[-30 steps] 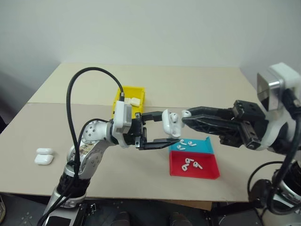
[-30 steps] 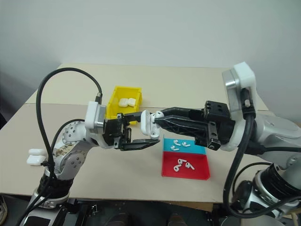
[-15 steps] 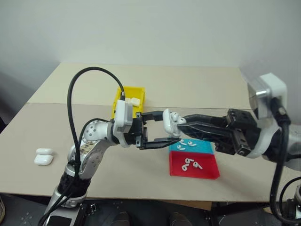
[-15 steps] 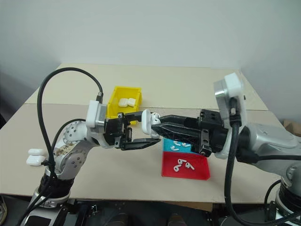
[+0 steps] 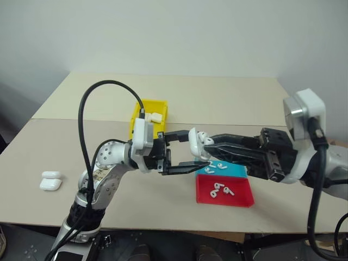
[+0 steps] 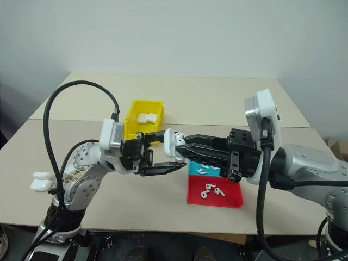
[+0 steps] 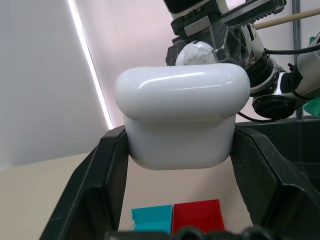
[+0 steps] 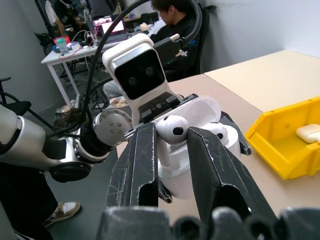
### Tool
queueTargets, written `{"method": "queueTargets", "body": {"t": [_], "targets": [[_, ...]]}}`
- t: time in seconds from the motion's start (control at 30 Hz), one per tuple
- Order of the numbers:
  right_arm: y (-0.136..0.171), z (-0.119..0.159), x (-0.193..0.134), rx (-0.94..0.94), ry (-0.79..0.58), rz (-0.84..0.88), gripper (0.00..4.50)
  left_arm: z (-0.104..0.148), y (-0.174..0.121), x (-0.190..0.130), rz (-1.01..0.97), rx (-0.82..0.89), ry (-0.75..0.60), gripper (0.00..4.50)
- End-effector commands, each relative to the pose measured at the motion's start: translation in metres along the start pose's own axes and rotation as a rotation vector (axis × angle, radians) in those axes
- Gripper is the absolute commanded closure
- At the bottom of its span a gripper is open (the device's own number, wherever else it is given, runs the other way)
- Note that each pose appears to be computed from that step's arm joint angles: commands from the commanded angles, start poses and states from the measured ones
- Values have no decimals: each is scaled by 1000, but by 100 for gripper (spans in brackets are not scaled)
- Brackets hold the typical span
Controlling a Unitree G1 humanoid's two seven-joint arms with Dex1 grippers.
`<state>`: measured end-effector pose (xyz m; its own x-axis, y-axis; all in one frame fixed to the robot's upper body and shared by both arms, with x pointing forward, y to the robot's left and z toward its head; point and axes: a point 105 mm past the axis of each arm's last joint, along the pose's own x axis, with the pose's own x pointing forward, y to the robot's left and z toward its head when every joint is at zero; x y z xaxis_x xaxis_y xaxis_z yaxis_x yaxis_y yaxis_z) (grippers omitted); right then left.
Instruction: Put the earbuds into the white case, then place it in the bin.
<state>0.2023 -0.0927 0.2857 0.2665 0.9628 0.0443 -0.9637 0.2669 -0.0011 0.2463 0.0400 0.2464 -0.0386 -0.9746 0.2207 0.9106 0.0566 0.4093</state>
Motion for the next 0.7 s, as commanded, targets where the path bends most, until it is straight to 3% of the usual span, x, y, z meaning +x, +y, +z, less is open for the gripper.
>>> {"method": "queueTargets", "body": {"t": [0.03, 0.57, 0.7], "targets": [[4, 5, 1, -47, -19, 6, 359, 9, -5, 3, -21, 39, -22, 173], [4, -1, 1, -85, -15, 9, 359, 8, -5, 3, -19, 44, -18, 173], [4, -5, 2, -119, 9, -6, 260, 10, -2, 3, -12, 45, -22, 173]]}}
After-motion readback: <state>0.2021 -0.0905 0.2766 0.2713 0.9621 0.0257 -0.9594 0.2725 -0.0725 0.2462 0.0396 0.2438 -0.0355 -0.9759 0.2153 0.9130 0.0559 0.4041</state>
